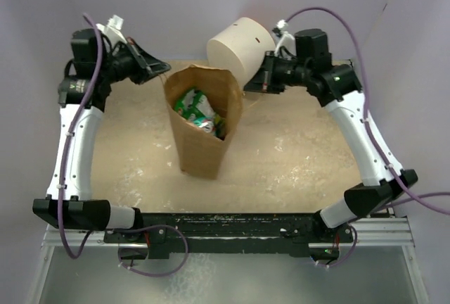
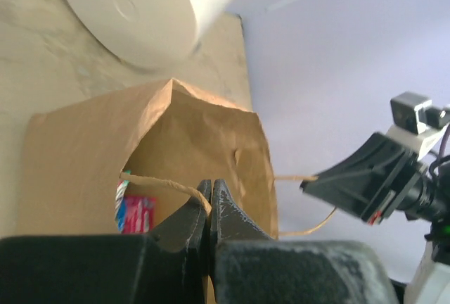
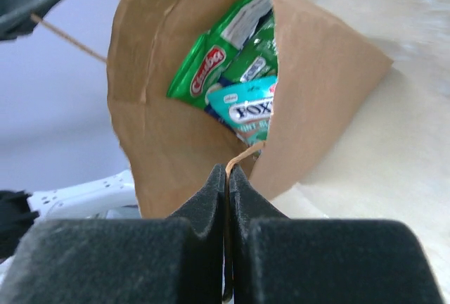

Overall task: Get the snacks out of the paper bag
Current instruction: Adjust the paper bag at the center of the board, then take out the snack from the paper bag.

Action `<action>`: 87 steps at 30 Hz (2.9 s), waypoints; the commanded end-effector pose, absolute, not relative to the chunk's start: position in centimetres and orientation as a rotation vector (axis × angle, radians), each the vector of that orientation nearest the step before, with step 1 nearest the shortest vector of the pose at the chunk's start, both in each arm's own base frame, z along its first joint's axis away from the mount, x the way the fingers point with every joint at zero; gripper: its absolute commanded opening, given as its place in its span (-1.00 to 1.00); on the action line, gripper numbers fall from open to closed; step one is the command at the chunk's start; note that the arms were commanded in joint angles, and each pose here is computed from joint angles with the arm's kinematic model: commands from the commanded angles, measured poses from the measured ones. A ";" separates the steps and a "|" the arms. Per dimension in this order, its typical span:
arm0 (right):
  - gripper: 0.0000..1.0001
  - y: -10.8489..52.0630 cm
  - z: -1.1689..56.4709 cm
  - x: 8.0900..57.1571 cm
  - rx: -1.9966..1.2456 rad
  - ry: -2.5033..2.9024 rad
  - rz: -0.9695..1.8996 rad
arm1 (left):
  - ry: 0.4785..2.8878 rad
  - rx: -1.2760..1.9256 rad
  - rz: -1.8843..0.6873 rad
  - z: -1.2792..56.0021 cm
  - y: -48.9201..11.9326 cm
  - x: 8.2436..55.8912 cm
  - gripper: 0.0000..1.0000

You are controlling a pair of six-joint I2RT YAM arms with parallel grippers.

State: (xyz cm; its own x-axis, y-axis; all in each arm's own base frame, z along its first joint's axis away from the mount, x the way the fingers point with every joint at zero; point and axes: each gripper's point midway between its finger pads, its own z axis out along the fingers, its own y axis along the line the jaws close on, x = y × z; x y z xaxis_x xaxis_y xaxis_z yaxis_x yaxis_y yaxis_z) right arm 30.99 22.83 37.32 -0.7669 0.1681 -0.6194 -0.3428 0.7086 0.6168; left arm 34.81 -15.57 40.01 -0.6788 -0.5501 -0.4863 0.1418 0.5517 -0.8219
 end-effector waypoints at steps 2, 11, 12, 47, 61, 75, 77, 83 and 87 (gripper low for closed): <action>-1.00 31.9 42.4 32.7 -0.246 1.991 1.346 | 1.906 -0.299 -0.971 44.9 -8.6 35.7 -1.00; -1.00 40.0 40.4 34.5 -0.228 1.983 1.520 | 1.796 -0.117 -0.743 49.2 -5.5 37.1 -1.00; -1.00 39.9 38.8 34.6 -0.214 2.012 1.505 | 1.807 -0.091 -0.754 48.7 -6.0 37.0 -1.00; -0.09 31.9 26.7 26.9 -0.617 2.079 1.005 | 2.079 -0.206 -0.801 38.6 -11.5 24.4 -1.00; 0.09 39.3 31.9 18.9 -1.187 1.425 0.860 | 2.126 -0.214 -0.668 38.3 -9.5 21.3 -1.00; 0.09 43.9 30.2 13.4 -1.472 1.144 0.767 | 2.121 -0.172 -0.845 39.6 -12.0 22.1 -1.00; 0.10 44.7 29.3 13.9 -1.497 1.095 0.727 | 2.106 -0.173 -0.804 39.7 -11.5 22.5 -1.00; 0.16 47.5 26.6 15.9 -1.566 0.974 0.591 | 2.024 -0.128 -0.706 41.6 -10.4 23.7 -1.00; 0.25 48.8 24.7 16.7 -1.661 0.949 0.533 | 2.009 -0.126 -0.708 42.5 -10.6 24.7 -1.00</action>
State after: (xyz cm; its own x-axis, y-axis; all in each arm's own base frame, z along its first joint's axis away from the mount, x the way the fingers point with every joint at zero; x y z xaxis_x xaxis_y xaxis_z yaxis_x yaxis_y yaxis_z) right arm 15.19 47.07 22.15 0.4505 -0.3628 -0.8157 -0.8871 -0.0789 -0.4549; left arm 22.99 -10.72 38.91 -0.6393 -0.3635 -0.6776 0.1231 0.8215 -0.5568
